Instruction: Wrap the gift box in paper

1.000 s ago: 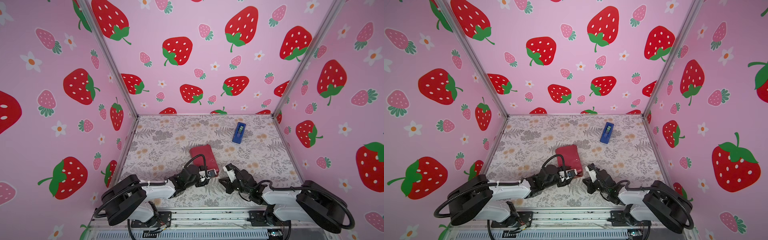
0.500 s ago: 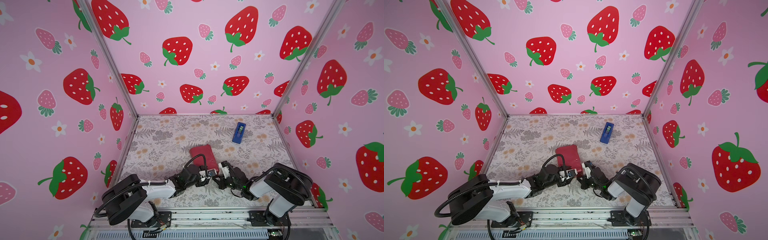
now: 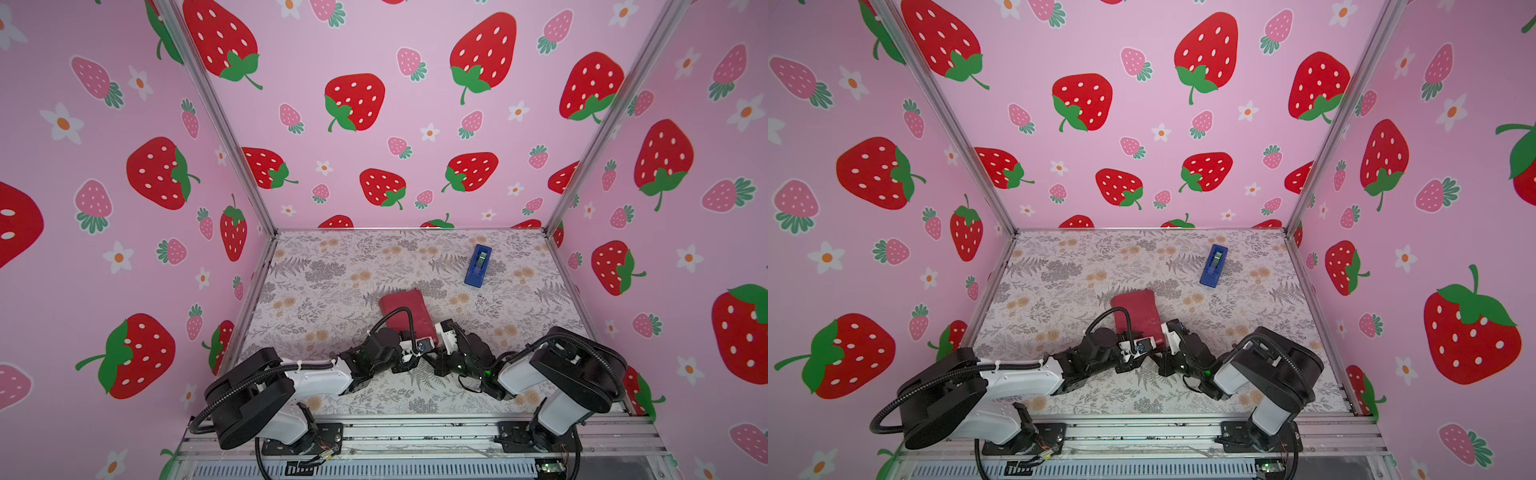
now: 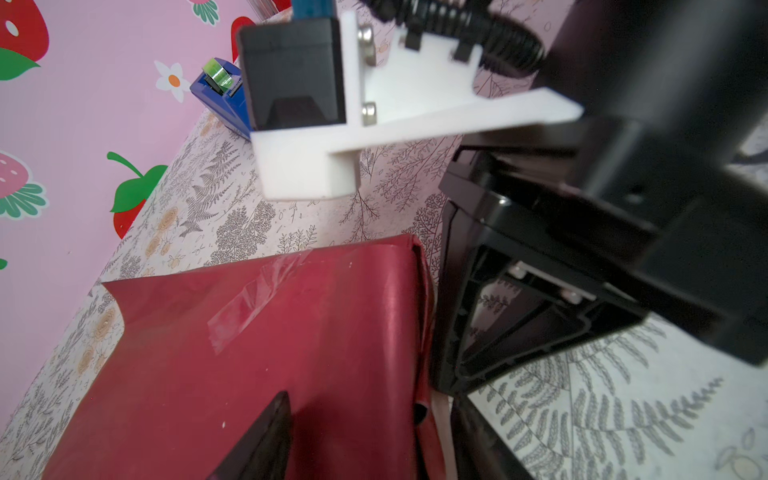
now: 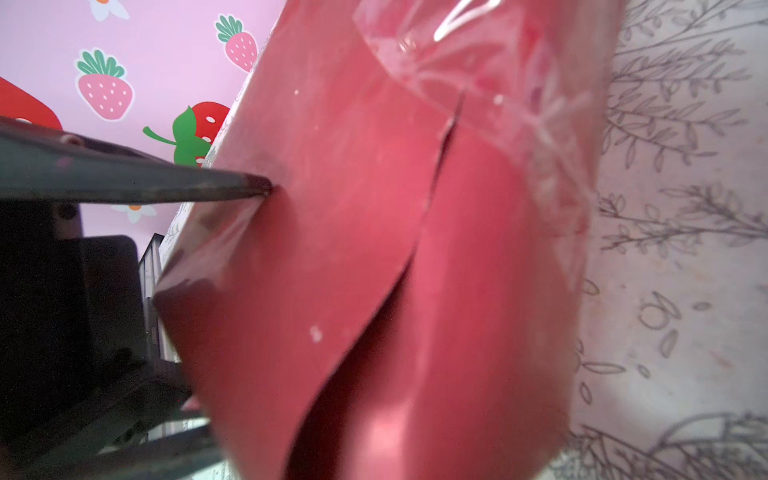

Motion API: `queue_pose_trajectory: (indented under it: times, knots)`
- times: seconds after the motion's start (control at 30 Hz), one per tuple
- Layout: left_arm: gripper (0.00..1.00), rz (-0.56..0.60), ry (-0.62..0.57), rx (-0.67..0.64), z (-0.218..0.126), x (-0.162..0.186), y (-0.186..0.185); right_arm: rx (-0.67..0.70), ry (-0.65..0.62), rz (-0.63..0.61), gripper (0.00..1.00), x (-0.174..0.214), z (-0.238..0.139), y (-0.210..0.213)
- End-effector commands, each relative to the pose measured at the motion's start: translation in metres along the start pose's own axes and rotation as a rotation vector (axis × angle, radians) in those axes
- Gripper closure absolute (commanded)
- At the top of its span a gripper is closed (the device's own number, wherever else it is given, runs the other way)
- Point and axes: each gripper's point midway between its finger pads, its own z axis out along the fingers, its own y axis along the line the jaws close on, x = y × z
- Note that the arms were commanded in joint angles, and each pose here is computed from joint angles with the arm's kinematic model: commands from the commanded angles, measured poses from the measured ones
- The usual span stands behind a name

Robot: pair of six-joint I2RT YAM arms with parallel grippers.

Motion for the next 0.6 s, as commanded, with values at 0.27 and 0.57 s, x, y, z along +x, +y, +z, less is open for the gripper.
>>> queue_pose_trajectory:
  times: [0.27,0.57]
  knots:
    - [0.35,0.007,0.094,0.033,-0.018,0.015,-0.014,-0.024,-0.046,0.012,1.0,-0.016,0.001,0.01]
    - [0.39,-0.027,0.154,-0.046,-0.013,0.025,-0.016,-0.021,-0.046,0.006,1.0,-0.016,0.0,0.011]
